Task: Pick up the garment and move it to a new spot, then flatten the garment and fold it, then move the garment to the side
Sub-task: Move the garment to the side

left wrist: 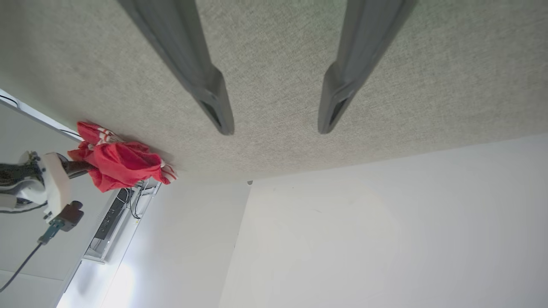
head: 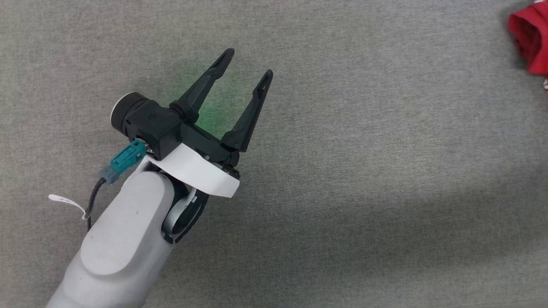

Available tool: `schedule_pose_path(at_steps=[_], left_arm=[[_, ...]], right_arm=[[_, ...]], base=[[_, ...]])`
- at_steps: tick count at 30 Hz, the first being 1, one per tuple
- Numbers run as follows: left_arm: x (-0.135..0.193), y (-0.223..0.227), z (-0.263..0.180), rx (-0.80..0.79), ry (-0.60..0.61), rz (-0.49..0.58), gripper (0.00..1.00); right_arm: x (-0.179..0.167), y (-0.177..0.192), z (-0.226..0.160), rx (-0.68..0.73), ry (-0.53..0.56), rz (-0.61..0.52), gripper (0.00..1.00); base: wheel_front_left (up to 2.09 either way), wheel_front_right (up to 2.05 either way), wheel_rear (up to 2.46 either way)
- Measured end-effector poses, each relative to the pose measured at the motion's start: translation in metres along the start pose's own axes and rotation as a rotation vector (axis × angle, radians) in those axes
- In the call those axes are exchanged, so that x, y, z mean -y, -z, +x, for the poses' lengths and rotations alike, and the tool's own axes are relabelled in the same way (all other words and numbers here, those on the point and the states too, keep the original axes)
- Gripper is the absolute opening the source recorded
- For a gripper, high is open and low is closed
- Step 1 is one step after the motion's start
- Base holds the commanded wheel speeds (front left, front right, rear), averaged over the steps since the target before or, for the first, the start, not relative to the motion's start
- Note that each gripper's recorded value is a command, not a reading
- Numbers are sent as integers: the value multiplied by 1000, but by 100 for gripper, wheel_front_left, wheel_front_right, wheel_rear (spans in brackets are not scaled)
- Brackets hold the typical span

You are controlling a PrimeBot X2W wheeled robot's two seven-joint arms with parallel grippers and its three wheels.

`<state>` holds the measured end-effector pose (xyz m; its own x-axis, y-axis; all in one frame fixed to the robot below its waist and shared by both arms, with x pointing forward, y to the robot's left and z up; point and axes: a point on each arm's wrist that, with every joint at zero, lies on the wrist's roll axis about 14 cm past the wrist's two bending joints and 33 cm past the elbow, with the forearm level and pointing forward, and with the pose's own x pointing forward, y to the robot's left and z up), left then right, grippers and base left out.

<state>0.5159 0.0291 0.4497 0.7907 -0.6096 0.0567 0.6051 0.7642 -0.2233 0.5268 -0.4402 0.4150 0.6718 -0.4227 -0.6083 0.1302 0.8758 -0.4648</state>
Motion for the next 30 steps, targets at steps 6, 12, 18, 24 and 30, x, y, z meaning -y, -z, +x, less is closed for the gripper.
schedule_pose_path(at_steps=[6,12,18,24,30], left_arm=[[-8,0,-3,-3,-22,6,100],[-20,-10,-9,13,-62,18,100],[-31,-24,-25,33,-131,11,100],[-47,-46,-46,77,-218,20,100],[-54,-72,-76,139,-313,31,100]], right_arm=[[-16,2,11,-2,-20,16,9],[-9,-12,6,43,-7,42,100],[4,-30,-12,124,1,134,100],[-6,-55,-34,247,-40,212,100],[-24,-69,-64,382,-104,313,100]], base=[[0,0,0],[0,0,0],[0,0,0],[0,0,0],[0,0,0]])
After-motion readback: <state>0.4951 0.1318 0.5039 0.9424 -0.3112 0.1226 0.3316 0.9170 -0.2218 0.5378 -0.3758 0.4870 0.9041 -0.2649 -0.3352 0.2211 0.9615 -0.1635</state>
